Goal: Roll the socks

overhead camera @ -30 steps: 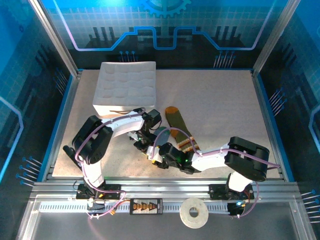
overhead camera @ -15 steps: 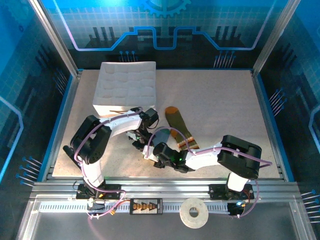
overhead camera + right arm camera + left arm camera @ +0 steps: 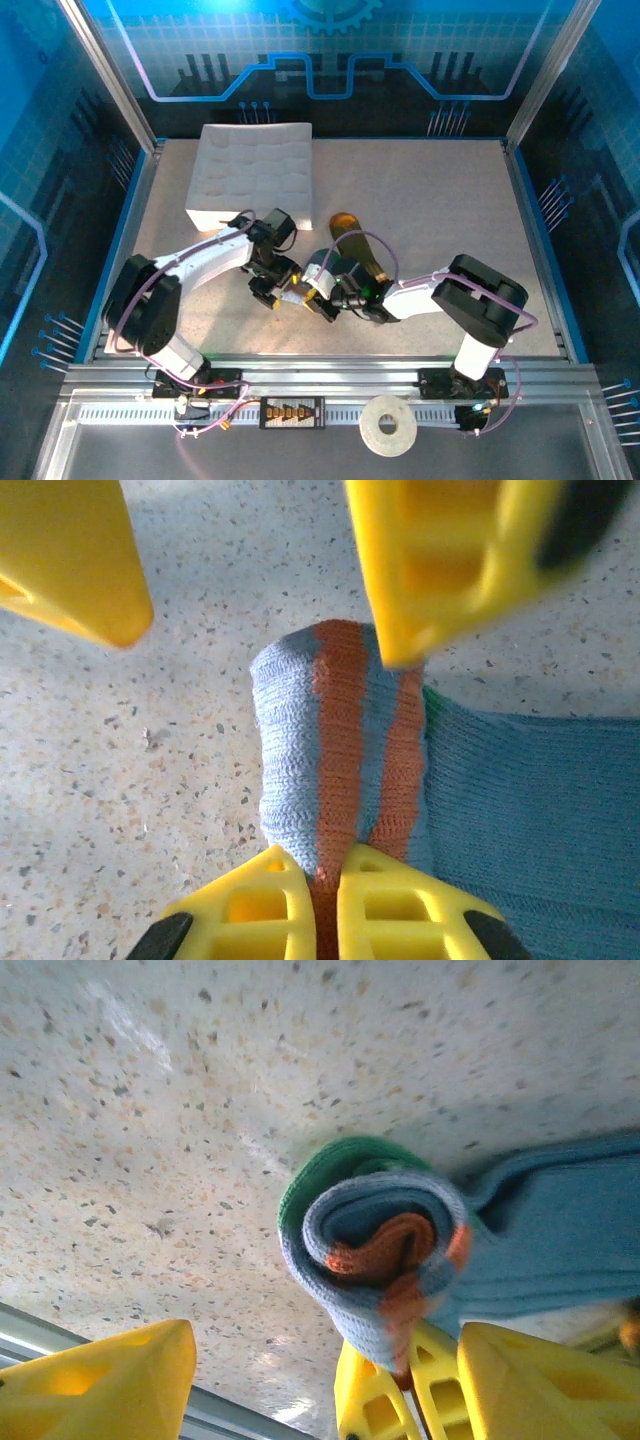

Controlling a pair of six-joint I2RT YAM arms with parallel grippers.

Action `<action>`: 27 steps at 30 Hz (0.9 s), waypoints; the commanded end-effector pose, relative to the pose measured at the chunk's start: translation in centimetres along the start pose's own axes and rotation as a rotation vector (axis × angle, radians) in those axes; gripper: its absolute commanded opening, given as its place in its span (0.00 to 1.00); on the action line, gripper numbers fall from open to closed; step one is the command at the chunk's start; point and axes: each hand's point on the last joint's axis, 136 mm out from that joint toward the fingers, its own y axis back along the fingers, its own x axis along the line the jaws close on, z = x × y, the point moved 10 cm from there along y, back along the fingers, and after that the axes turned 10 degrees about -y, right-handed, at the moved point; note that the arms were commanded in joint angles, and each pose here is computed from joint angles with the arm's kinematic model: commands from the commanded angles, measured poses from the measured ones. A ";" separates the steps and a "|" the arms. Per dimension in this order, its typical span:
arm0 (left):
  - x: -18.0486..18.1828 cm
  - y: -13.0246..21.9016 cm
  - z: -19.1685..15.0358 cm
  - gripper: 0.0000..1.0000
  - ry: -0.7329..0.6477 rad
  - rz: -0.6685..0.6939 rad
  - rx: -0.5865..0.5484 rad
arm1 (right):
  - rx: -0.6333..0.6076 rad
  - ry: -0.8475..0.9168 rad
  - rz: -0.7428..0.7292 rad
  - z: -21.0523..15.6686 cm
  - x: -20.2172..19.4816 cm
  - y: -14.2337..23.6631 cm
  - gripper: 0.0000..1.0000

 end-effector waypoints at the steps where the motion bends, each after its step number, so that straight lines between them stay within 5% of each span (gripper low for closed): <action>1: 0.5 0.7 0.3 0.71 -0.057 -0.043 -0.059 | 0.285 -0.257 0.029 -6.5 -2.2 -0.1 0.00; 11: -0.3 -0.8 -0.9 0.61 -0.180 -0.250 -0.050 | 0.322 -0.507 0.072 -6.9 -5.4 -0.6 0.00; 27: -0.5 -4.6 -0.9 0.55 -0.186 -0.120 -0.074 | 0.390 -0.601 0.032 -8.2 -6.7 -0.5 0.00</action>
